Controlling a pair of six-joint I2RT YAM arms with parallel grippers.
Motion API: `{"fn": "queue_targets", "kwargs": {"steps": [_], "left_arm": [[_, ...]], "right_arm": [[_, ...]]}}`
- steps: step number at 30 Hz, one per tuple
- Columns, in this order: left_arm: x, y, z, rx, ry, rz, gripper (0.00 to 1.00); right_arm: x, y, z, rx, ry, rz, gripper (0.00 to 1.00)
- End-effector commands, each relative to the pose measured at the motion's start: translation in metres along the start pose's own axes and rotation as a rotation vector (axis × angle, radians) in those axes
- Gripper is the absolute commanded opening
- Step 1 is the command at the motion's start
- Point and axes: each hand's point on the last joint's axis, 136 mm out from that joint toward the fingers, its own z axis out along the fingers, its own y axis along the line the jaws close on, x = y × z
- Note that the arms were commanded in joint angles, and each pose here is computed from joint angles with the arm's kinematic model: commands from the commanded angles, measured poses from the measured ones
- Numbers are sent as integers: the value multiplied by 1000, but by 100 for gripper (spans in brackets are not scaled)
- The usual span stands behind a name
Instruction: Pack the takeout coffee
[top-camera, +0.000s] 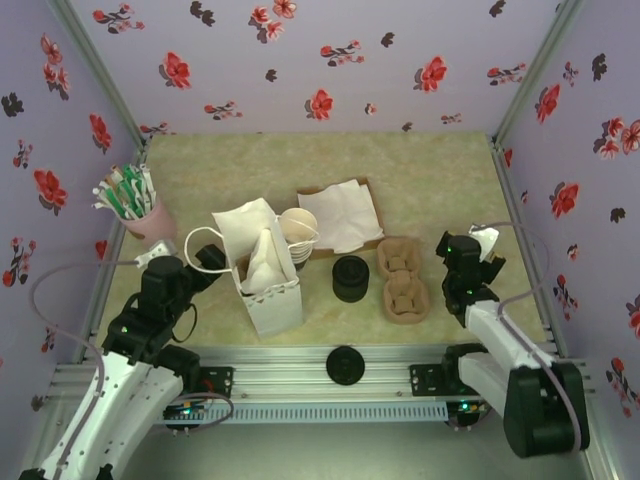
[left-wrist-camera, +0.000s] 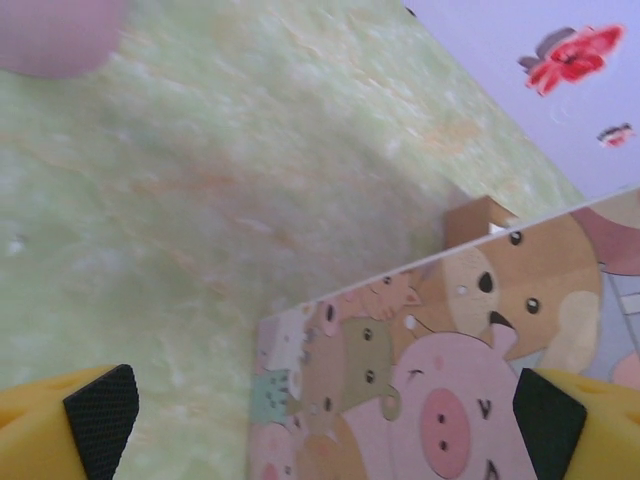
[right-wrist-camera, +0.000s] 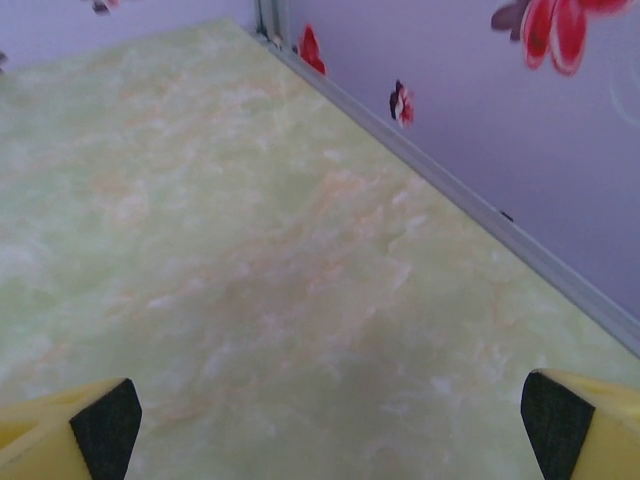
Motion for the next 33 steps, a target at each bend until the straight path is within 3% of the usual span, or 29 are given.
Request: {"fn": "queue_targets", "kwargs": {"steps": [1,7,18,21,28,33], "left_arm": [[-9,33,-1,-131,-100,44,99],[-24,48,-8,-196,-205,98,99],[-50,58,1,-312,-396,351,99],[-53,45,12,-266,-443,487,99],[-51,44,35,-250,-547,644,99],[-47,59,74,-231,-470,619,99]], "right_arm": [[-13,2,12,23,-80,50,99],[-19,11,27,15,-94,43,99],[-27,37,41,-88,-119,-16,99],[-28,38,40,-99,-135,-22,99],[-18,49,49,-145,-170,-57,99],[-8,64,53,-220,-141,-101,99]]}}
